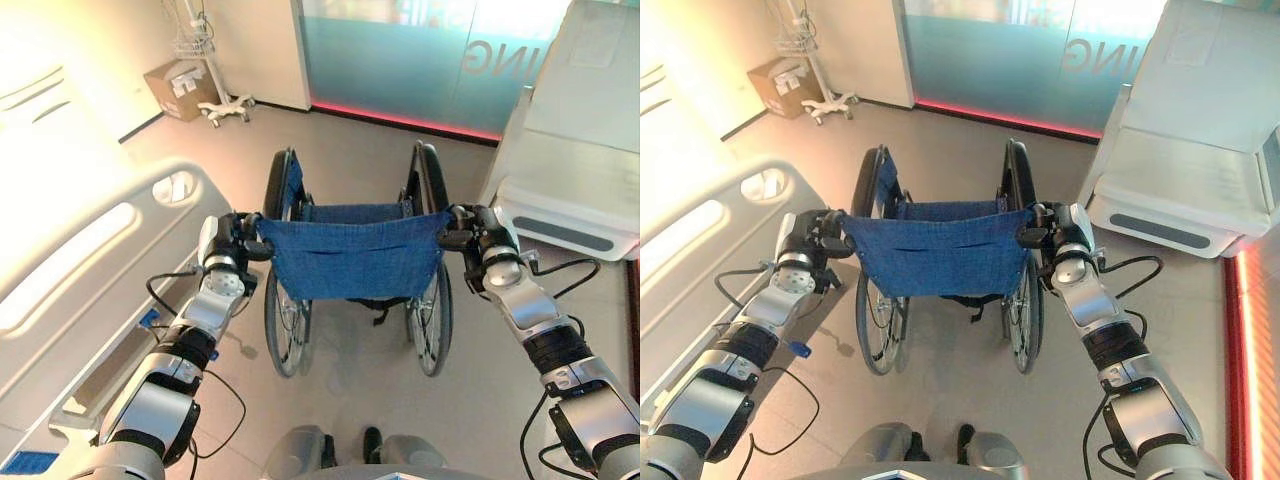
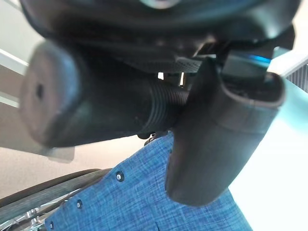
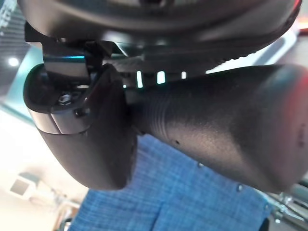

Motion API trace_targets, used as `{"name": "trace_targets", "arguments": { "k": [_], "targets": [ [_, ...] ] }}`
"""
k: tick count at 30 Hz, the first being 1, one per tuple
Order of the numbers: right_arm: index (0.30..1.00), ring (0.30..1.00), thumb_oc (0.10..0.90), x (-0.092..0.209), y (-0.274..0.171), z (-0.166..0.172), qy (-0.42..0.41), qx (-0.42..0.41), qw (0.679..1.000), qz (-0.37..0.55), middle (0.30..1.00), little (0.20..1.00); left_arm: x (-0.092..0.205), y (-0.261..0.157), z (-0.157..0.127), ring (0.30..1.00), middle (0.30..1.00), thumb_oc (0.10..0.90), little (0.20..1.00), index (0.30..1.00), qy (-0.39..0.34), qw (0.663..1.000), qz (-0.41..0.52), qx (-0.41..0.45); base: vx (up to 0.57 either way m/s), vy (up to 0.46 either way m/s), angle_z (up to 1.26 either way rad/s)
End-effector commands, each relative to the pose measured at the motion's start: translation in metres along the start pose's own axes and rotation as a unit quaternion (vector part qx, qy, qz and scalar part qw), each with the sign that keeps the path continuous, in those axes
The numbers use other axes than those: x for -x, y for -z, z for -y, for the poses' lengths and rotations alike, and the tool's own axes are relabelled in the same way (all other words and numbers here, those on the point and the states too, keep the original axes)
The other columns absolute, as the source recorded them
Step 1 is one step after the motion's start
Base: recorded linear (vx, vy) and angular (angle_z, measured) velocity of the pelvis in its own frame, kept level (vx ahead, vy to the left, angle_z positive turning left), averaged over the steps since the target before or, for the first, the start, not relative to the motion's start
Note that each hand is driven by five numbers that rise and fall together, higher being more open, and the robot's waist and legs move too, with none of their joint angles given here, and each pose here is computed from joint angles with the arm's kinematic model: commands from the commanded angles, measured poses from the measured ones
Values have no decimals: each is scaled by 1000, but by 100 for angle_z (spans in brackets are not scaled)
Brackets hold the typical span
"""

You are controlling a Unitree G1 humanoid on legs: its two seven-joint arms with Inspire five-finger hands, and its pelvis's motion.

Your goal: Push the wheelchair next to the bed

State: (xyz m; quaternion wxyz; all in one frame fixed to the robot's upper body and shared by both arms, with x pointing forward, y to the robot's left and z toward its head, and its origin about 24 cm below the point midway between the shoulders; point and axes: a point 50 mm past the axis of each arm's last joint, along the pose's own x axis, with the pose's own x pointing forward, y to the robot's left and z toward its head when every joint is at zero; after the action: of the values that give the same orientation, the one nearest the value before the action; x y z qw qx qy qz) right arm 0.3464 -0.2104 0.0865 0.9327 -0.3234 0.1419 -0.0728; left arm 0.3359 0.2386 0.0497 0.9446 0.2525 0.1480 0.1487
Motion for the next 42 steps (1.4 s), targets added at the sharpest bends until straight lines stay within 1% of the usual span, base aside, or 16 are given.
{"name": "trace_targets", "arguments": {
  "k": [1,4,9,16,20,25,28,32,35,38,42],
  "targets": [
    [300,300,400,11,51,-17,-83,14,994,-73,300,300,8,13,-3,300,300,400,300,300,40,997,35,59,455,136,-41],
    [300,300,400,11,49,-13,-88,12,994,-68,300,300,11,19,-9,300,300,400,300,300,30,997,29,59,502,195,-30],
    [300,300,400,15,59,-13,-105,16,992,-74,300,300,13,27,-19,300,300,400,300,300,25,998,18,55,424,199,-38],
    [300,300,400,18,71,-19,-93,0,992,-89,300,300,14,20,-10,300,300,400,300,300,41,998,26,29,301,134,-20],
    [300,300,400,16,69,-16,-84,17,992,-89,300,300,18,25,0,300,300,400,300,300,40,998,11,39,345,21,0],
    [300,300,400,7,57,-4,-57,28,995,-79,300,300,12,16,0,300,300,400,300,300,44,997,14,64,390,-206,30],
    [300,300,400,5,52,6,-36,38,996,-74,300,300,11,8,7,300,300,400,300,300,47,995,18,86,366,-312,72],
    [300,300,400,-1,38,19,-25,53,996,-61,300,300,13,-2,13,300,300,400,300,300,49,995,25,88,316,-450,53],
    [300,300,400,-3,30,18,-49,55,996,-51,300,300,20,12,18,300,300,400,300,300,47,993,-15,105,387,-468,72],
    [300,300,400,-3,31,21,-63,58,995,-42,300,300,23,20,17,300,300,400,300,300,36,993,-25,111,300,-349,50],
    [300,300,400,-7,37,23,-64,71,994,-46,300,300,23,22,27,300,300,400,300,300,45,992,-27,111,310,-411,38]
  ]
}}
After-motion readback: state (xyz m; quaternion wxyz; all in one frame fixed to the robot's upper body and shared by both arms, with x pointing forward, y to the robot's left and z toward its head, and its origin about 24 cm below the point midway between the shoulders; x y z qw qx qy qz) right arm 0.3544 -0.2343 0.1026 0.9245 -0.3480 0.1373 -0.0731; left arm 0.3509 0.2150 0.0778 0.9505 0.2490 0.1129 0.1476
